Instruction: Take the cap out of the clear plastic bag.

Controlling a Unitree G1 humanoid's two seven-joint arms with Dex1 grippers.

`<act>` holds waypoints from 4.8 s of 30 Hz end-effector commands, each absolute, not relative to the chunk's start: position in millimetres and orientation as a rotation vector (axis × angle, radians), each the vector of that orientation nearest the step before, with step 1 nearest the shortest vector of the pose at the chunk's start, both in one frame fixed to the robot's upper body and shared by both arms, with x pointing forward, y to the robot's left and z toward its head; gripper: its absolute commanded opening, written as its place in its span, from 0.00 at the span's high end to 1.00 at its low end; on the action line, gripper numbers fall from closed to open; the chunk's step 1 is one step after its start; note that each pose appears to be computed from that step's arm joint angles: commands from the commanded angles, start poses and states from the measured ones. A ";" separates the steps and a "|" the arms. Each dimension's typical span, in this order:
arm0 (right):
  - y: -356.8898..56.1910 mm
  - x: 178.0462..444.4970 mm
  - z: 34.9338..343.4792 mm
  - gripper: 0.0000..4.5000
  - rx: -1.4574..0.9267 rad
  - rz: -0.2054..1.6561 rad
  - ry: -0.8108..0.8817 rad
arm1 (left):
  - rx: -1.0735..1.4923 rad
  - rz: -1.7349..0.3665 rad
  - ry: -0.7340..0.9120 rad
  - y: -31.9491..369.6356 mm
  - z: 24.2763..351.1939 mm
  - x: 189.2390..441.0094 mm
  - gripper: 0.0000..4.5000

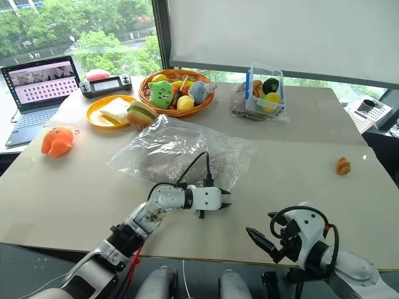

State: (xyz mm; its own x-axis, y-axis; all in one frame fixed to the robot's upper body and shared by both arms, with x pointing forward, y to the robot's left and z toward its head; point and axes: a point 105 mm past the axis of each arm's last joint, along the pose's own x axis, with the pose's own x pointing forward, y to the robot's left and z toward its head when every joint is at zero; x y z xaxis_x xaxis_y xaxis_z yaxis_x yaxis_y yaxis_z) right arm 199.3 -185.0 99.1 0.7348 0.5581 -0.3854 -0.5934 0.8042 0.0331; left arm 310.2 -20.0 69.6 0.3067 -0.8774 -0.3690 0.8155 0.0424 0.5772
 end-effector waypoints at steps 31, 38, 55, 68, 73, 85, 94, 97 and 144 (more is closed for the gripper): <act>-174.8 221.1 93.1 0.00 -0.111 0.719 0.361 | 1.010 -1.431 -0.270 178.2 97.5 257.5 0.98; -170.6 233.7 90.5 0.00 -0.126 0.761 0.347 | 1.032 -1.321 -0.128 223.1 78.2 264.1 0.98; -170.7 245.7 76.6 0.00 -0.128 0.810 0.371 | 0.773 -1.424 -0.238 178.6 128.2 226.1 0.25; -170.3 253.9 78.7 0.00 -0.128 0.846 0.357 | 0.618 -1.176 -0.123 135.9 127.0 230.1 0.25; -175.8 251.3 82.6 0.00 -0.141 0.844 0.362 | 0.614 -1.099 -0.069 132.7 106.2 241.4 0.25; -178.1 245.7 85.8 0.00 -0.148 0.826 0.368 | 0.721 -0.950 -0.068 148.5 79.5 260.7 0.25; -169.7 242.3 91.9 0.00 -0.140 0.841 0.338 | 0.684 -0.903 -0.042 154.4 90.3 268.7 0.18; -153.0 232.1 112.5 0.00 -0.125 0.947 0.242 | 0.659 -0.894 -0.036 151.9 95.5 271.3 0.39; -128.9 229.0 106.7 0.00 -0.100 1.011 0.224 | 0.266 -1.286 0.212 127.1 163.6 235.6 0.15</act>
State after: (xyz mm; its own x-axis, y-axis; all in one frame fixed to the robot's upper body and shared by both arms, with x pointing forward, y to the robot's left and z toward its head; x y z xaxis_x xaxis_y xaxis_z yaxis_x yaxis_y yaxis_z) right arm 225.8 -128.9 101.7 0.4941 0.8325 -0.2507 -0.8513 0.5218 0.0546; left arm 235.9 129.5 154.9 0.2509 -0.9239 -0.2889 0.9625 0.2698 -0.0269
